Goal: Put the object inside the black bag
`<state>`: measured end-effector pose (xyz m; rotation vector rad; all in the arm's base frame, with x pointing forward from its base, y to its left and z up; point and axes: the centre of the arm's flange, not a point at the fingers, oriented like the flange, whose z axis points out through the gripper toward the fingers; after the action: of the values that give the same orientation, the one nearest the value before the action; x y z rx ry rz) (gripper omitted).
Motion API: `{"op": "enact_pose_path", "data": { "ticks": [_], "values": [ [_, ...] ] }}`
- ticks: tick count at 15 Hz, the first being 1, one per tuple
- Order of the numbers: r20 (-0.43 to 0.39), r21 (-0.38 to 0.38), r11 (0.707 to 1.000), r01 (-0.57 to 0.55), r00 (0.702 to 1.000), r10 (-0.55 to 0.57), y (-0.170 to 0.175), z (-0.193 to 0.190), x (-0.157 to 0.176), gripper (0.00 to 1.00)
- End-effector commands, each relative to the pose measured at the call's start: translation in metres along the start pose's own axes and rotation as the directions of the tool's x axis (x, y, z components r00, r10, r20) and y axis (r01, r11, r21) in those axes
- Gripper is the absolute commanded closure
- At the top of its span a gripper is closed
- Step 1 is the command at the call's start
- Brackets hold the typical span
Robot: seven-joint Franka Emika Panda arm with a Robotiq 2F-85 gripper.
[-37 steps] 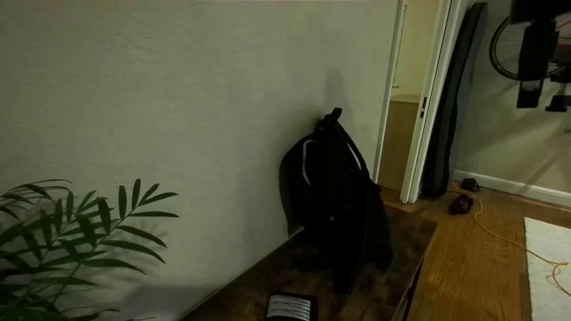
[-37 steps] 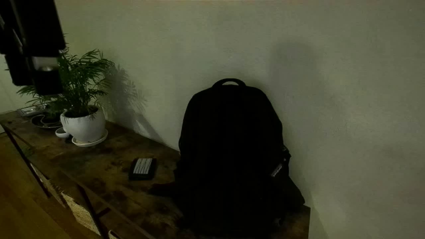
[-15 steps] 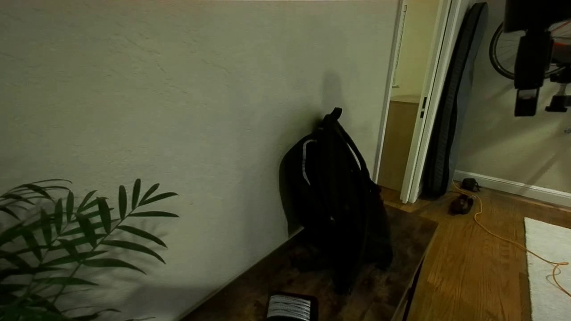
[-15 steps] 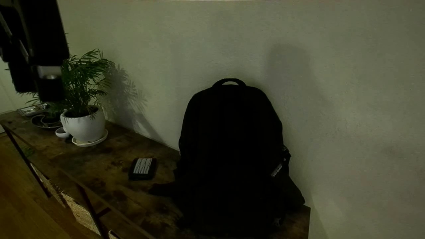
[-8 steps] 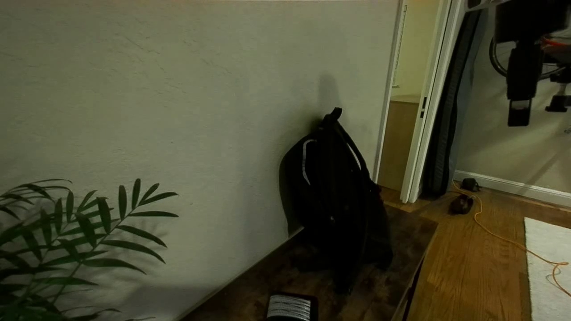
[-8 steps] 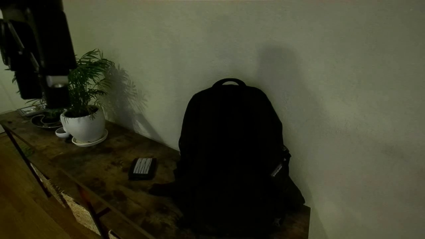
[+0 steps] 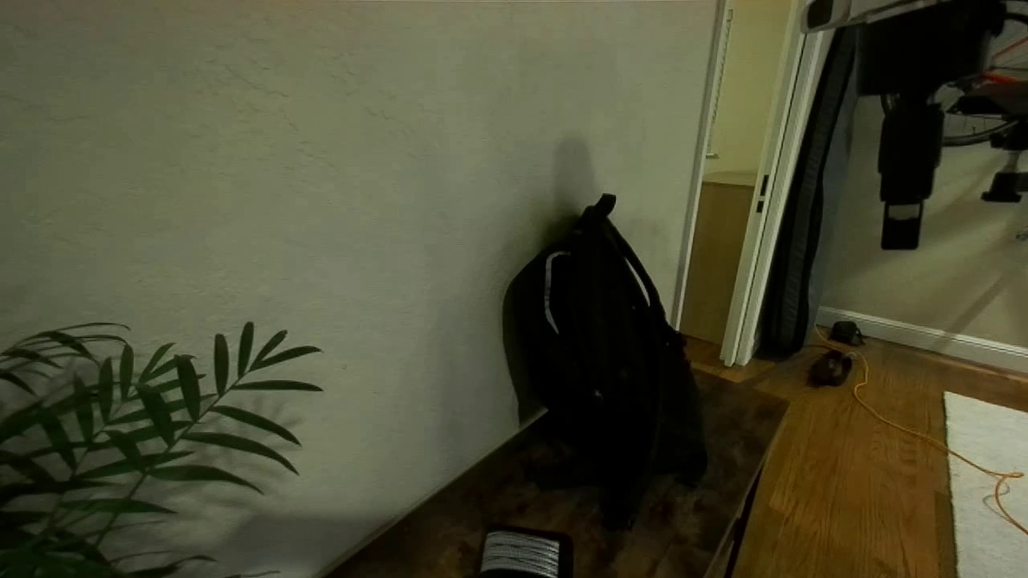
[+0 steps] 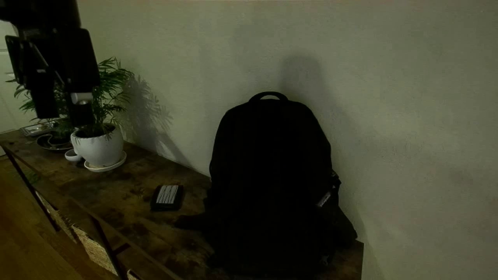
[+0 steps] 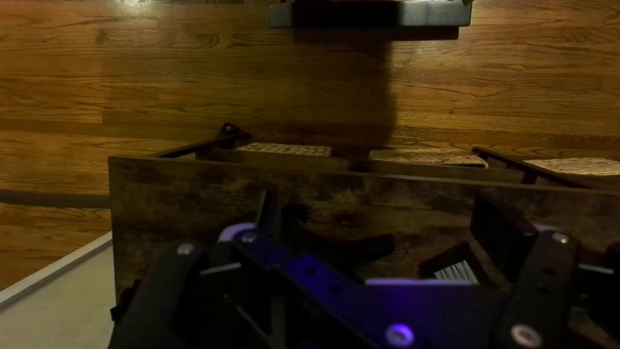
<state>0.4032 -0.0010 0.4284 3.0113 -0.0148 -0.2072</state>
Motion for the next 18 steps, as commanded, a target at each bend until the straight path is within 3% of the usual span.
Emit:
{"op": "enact_pose_path", "data": {
  "ticks": [1, 10, 17, 18],
  "values": [
    [-0.007, -0.013, 1.000, 0.016, 1.000, -0.016, -0.020, 0.002, 0.015, 0.00],
    [0.002, -0.044, 0.993, 0.111, 0.994, -0.111, -0.062, 0.019, 0.043, 0.00],
    [-0.039, -0.079, 0.991, 0.111, 0.993, -0.114, -0.079, 0.033, 0.083, 0.00],
    [-0.021, -0.056, 0.990, 0.133, 0.991, -0.134, -0.071, 0.033, 0.068, 0.00]
  ]
}}
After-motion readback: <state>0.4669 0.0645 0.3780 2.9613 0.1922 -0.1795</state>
